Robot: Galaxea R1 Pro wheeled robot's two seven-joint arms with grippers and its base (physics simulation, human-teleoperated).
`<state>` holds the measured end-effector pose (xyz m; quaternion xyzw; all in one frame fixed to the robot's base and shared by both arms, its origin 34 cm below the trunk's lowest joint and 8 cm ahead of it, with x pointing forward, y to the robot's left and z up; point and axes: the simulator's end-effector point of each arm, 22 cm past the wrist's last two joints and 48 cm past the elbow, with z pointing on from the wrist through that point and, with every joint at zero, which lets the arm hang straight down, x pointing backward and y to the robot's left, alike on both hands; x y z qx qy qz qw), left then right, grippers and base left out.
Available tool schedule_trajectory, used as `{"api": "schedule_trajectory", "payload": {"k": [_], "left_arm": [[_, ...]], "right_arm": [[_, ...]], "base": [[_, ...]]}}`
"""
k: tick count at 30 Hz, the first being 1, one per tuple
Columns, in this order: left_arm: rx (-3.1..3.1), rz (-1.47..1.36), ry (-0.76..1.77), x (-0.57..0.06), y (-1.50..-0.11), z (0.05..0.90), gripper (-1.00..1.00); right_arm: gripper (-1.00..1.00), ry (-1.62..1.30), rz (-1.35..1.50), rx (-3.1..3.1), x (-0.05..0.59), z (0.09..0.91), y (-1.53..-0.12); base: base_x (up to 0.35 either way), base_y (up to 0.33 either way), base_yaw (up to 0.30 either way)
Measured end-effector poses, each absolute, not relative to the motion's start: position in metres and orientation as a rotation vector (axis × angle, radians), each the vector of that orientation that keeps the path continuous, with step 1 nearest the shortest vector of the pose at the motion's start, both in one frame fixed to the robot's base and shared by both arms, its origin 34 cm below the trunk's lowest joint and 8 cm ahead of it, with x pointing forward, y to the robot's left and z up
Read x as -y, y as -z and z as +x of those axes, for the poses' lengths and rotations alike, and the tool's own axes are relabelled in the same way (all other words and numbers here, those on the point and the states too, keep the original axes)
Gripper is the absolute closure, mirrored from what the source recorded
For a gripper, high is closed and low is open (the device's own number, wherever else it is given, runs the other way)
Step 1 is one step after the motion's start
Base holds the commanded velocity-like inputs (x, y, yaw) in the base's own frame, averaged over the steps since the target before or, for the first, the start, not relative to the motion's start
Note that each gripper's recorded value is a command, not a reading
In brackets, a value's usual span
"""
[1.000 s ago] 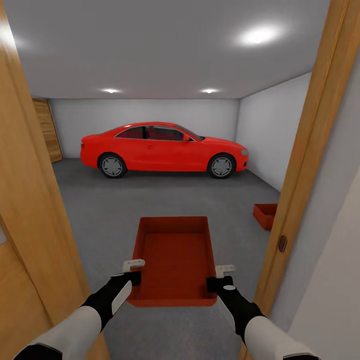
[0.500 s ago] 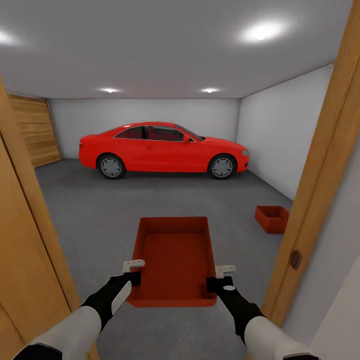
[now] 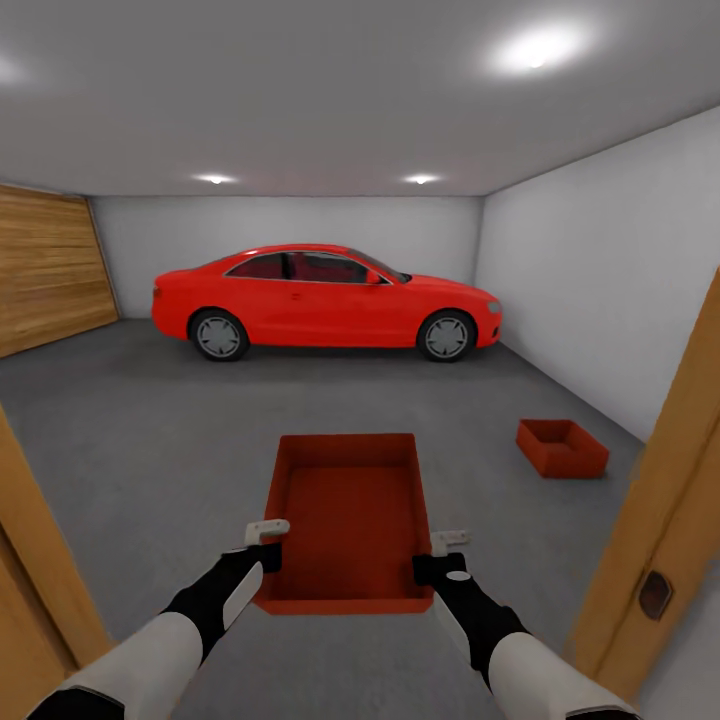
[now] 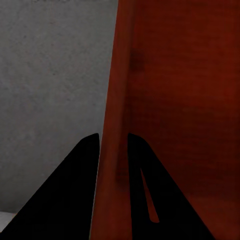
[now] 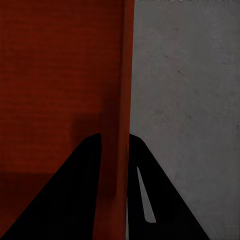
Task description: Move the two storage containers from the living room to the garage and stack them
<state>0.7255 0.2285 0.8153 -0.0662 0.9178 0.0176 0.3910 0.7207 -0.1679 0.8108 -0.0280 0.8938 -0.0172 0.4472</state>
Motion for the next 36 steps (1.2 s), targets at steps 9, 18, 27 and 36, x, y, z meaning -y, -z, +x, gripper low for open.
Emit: {"api": "schedule_trajectory", "payload": {"k": [9,18,27,36], "left_arm": [[-2.331,-0.168,-0.045,-0.2284,-0.8159,0.7256,1.0],[-2.331,-0.167,-0.045,-0.2284,-0.816,0.7257,1.0],[-2.33,-0.167,-0.045,-0.2285,-0.8161,0.7258,1.0],[-2.33,-0.166,-0.044,-0.2284,-0.8162,0.7259,1.0]], "right_arm": [[1.0,0.042,-0.069,-2.212,0.168,0.7208,-0.8113],[1.0,0.042,-0.069,-2.211,0.168,0.7208,-0.8113],[1.0,0.042,-0.069,-2.211,0.1679,0.7208,-0.8114],[1.0,0.041,-0.069,-2.21,0.168,0.7209,-0.8115]], "base": [[0.32,0.0,0.067],[0.32,0.0,0.006],[0.32,0.0,0.0],[0.32,0.0,0.0]]}}
